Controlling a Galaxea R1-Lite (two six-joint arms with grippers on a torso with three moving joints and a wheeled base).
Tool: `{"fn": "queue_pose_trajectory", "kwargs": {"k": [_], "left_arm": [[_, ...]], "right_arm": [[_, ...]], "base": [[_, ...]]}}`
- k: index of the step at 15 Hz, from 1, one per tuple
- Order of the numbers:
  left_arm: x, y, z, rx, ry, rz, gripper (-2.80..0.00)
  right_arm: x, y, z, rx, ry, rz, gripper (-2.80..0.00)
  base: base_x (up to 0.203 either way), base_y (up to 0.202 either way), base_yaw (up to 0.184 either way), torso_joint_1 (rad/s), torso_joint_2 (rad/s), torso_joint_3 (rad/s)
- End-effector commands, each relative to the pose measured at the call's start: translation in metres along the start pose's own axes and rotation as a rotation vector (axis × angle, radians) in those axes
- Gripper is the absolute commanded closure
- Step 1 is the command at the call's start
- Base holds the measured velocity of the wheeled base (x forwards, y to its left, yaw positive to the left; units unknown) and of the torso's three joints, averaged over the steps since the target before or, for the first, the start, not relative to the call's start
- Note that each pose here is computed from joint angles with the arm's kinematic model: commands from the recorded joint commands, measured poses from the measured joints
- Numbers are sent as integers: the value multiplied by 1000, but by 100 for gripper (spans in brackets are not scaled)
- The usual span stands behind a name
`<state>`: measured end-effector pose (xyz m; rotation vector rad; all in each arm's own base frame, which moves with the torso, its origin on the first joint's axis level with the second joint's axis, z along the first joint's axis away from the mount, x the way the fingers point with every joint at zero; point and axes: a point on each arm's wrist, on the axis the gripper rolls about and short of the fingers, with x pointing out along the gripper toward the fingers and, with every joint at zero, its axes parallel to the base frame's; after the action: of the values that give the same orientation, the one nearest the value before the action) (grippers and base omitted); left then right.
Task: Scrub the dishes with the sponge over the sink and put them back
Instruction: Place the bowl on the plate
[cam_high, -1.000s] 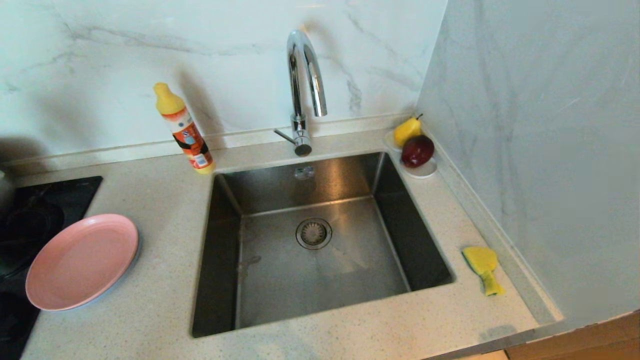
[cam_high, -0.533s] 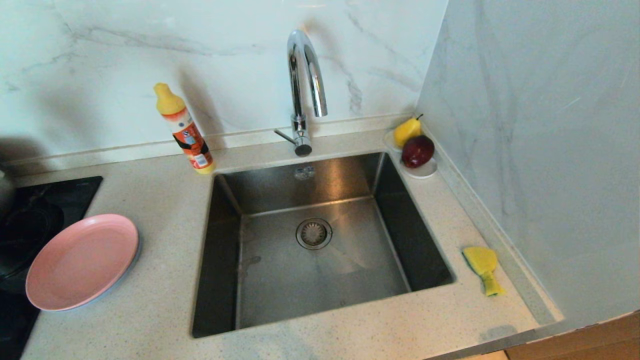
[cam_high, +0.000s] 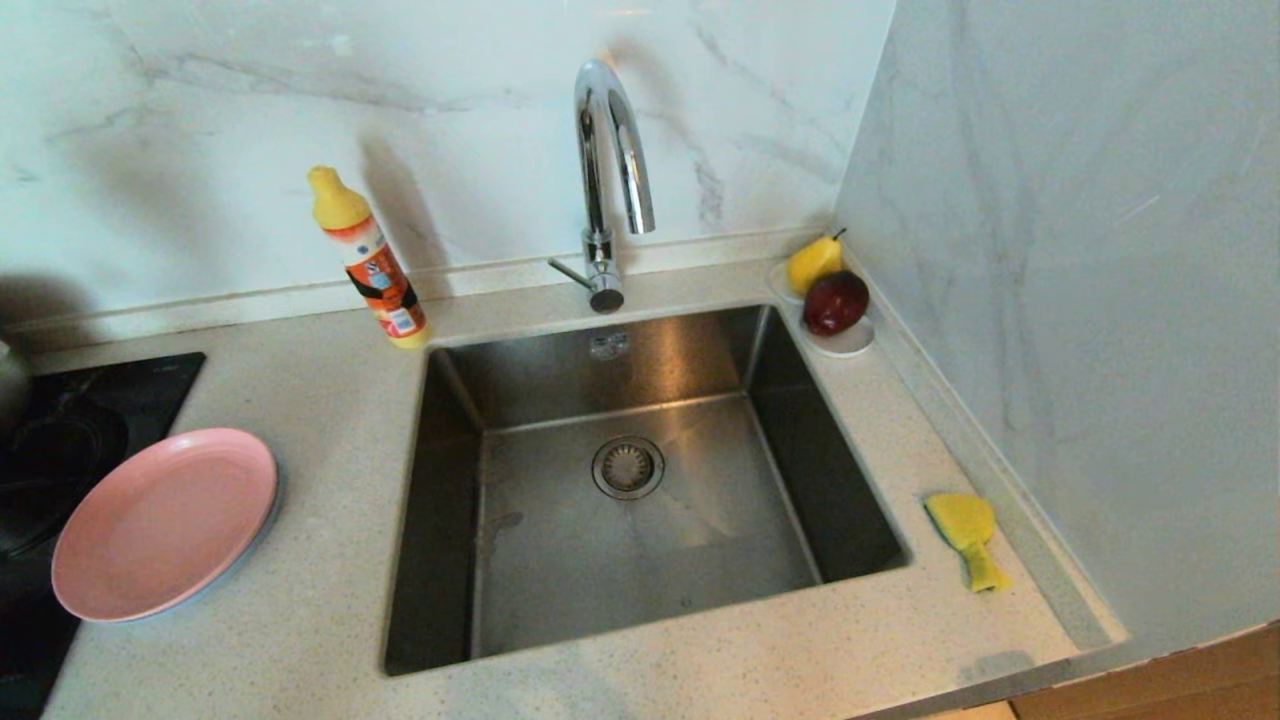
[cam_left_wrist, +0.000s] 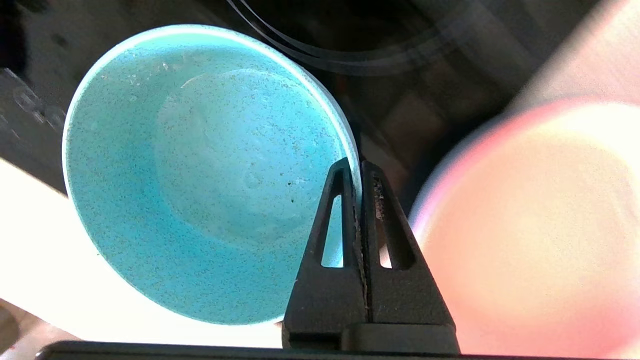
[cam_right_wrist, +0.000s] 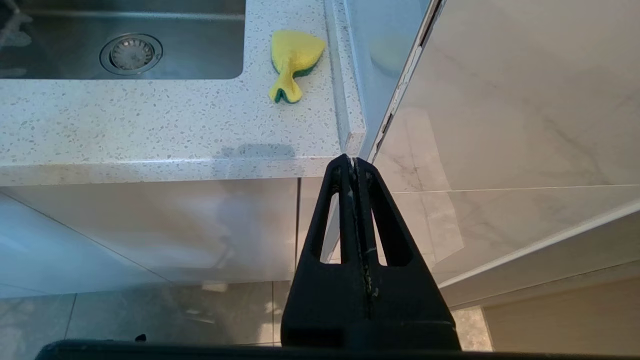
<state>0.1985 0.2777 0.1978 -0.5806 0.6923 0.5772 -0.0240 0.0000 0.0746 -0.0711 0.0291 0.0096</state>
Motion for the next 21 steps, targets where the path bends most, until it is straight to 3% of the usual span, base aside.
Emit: {"fn": "queue_pose_trajectory", "kwargs": {"k": [1, 7, 12, 18, 21], "left_arm": [[-28, -19, -4, 44, -24, -20, 0], [-56, -83, -33, 219, 1, -121, 0], [-47, -136, -60, 368, 52, -93, 0], [0, -176, -69, 456, 3, -23, 0], [23, -184, -70, 462, 0, -27, 0]], "right_arm": [[0, 0, 0, -1, -2, 1, 0], [0, 0, 0, -1, -2, 1, 0], [0, 0, 0, -1, -1, 1, 0], [0, 0, 0, -1, -2, 1, 0], [0, 0, 0, -1, -2, 1, 0]], "base": [[0, 0, 0, 0, 0, 0], [0, 0, 0, 0, 0, 0], [0, 0, 0, 0, 0, 0], [0, 0, 0, 0, 0, 0], [0, 0, 0, 0, 0, 0]]}}
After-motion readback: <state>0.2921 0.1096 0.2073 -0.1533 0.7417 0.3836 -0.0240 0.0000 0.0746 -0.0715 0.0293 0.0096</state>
